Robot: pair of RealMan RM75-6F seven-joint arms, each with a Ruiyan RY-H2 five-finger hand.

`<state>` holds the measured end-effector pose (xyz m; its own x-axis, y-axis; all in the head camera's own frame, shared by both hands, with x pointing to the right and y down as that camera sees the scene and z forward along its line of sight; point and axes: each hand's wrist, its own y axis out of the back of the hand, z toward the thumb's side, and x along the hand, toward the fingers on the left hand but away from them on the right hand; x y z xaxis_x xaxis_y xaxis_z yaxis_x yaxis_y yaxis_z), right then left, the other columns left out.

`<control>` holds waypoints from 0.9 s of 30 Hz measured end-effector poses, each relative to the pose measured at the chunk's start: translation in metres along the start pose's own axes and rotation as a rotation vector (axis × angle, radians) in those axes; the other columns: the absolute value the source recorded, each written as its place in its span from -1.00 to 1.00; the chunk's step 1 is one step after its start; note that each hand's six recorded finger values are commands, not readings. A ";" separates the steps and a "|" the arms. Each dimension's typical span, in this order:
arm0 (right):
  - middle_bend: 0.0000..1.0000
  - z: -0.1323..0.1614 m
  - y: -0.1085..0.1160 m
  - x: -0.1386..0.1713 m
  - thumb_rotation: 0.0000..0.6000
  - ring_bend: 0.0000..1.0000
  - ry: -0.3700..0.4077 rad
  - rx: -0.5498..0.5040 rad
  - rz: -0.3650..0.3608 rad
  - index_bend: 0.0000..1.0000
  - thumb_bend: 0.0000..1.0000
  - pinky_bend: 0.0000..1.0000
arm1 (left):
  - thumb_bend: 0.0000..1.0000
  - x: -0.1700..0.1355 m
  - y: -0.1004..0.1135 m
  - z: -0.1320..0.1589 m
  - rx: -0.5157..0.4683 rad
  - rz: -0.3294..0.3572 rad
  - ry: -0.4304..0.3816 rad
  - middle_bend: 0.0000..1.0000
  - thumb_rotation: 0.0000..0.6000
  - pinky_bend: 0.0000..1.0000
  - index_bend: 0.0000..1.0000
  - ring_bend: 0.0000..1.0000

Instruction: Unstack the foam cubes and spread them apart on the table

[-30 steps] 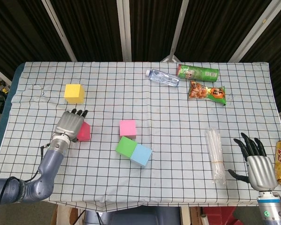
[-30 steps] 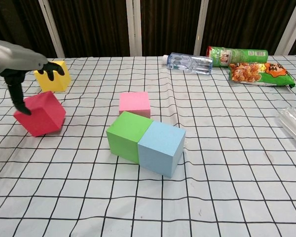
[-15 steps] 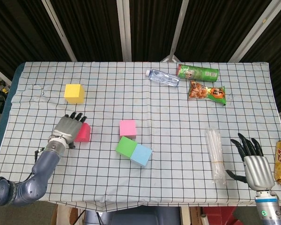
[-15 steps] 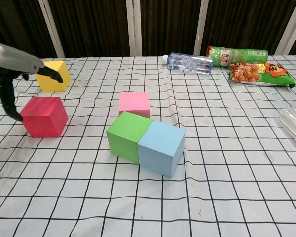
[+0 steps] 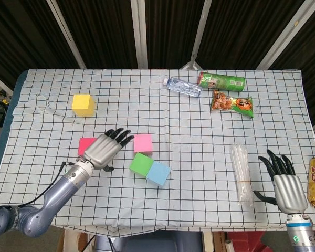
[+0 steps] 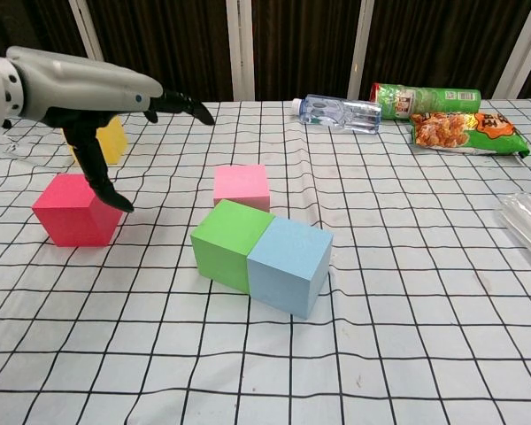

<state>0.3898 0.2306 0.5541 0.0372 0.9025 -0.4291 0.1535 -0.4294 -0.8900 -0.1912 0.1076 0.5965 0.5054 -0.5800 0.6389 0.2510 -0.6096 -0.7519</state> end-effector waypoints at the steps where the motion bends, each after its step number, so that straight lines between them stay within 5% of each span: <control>1: -0.91 0.000 0.000 0.000 1.00 -0.75 0.000 0.001 0.000 -0.66 -0.88 -1.00 | -1.00 0.002 -0.003 0.003 0.007 -0.009 -0.012 -1.00 1.00 -0.76 -1.00 -1.00; 19: -0.91 -0.004 0.000 -0.001 1.00 -0.74 -0.019 -0.004 0.004 -0.66 -0.88 -1.00 | -1.00 0.038 -0.024 0.068 0.053 0.007 -0.148 -0.99 1.00 -0.76 -1.00 -0.96; 27: -0.91 -0.005 0.003 0.000 1.00 -0.73 -0.017 -0.016 0.001 -0.66 -0.88 -1.00 | -1.00 0.041 -0.024 0.070 0.074 0.009 -0.127 -0.75 1.00 -0.76 -1.00 -0.96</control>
<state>0.3953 0.2297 0.5525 0.0202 0.9013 -0.4327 0.1688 -0.4296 -0.8871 -0.1185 0.1364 0.6298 0.6072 -0.5097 0.6095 0.3033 -0.5604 -0.7707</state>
